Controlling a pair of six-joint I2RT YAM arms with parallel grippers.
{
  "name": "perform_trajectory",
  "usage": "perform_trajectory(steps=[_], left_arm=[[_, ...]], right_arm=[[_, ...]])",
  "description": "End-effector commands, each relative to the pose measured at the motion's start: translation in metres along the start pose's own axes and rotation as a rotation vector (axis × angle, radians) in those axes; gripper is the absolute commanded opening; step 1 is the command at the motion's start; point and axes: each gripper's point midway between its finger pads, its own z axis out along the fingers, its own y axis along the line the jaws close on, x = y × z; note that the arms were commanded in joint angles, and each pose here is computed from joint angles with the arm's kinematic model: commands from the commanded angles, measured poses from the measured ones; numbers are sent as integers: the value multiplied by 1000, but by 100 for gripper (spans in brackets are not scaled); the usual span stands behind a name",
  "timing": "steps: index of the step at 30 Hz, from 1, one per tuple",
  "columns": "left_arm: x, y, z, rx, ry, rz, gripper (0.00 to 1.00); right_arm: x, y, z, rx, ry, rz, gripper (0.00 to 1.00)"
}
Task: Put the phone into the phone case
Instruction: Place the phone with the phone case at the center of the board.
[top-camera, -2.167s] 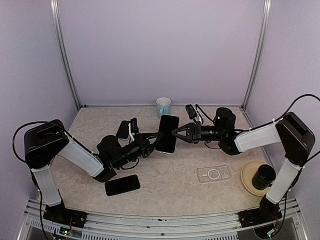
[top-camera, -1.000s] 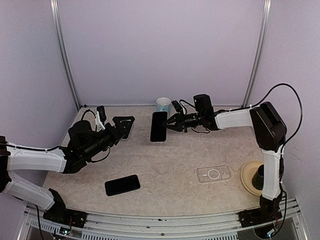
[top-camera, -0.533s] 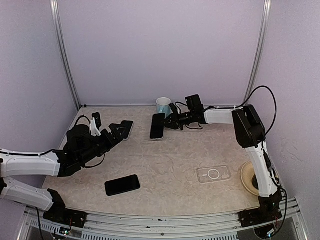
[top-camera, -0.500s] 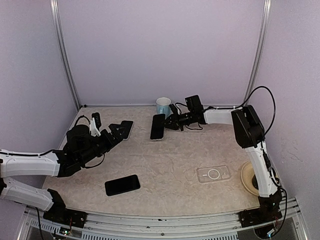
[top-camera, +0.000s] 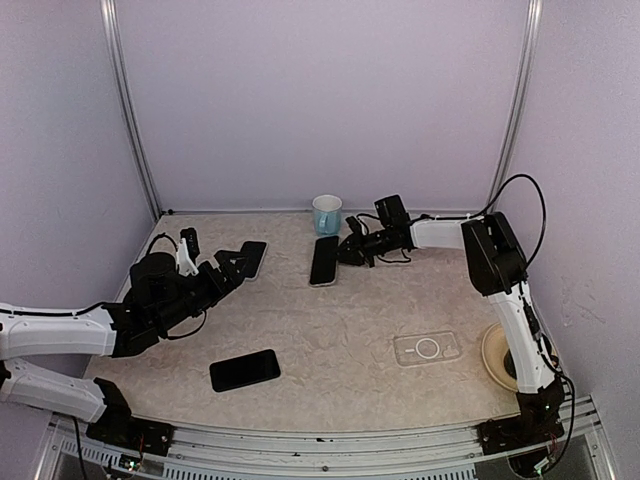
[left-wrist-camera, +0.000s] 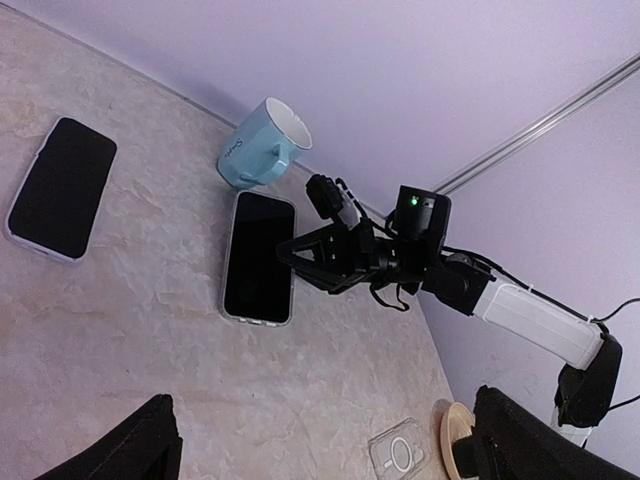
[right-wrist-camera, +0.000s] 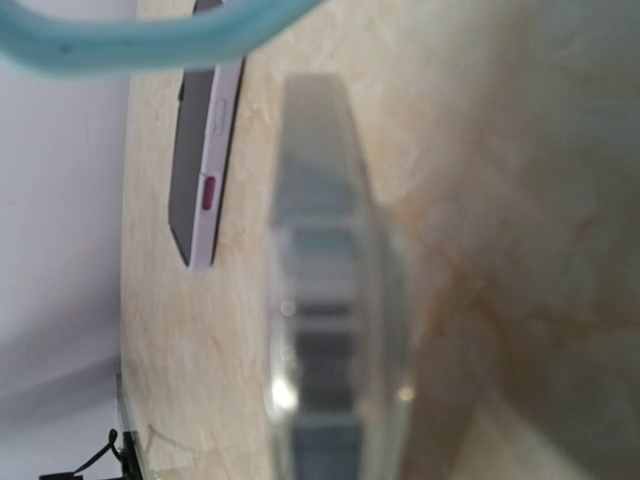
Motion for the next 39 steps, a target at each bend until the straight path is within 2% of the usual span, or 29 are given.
perform_trajectory(steps=[1, 18, 25, 39], left_arm=[[-1, 4, 0, -6, -11, -3, 99], [9, 7, 6, 3, 12, -30, 99], [9, 5, 7, 5, 14, -31, 99], [15, 8, 11, 2, 25, -33, 99]], right_arm=[[-2, -5, -2, -8, 8, -23, 0], [18, -10, -1, -45, 81, 12, 3], [23, -17, 0, -19, 87, 24, 6], [17, -23, 5, 3, 89, 36, 20]])
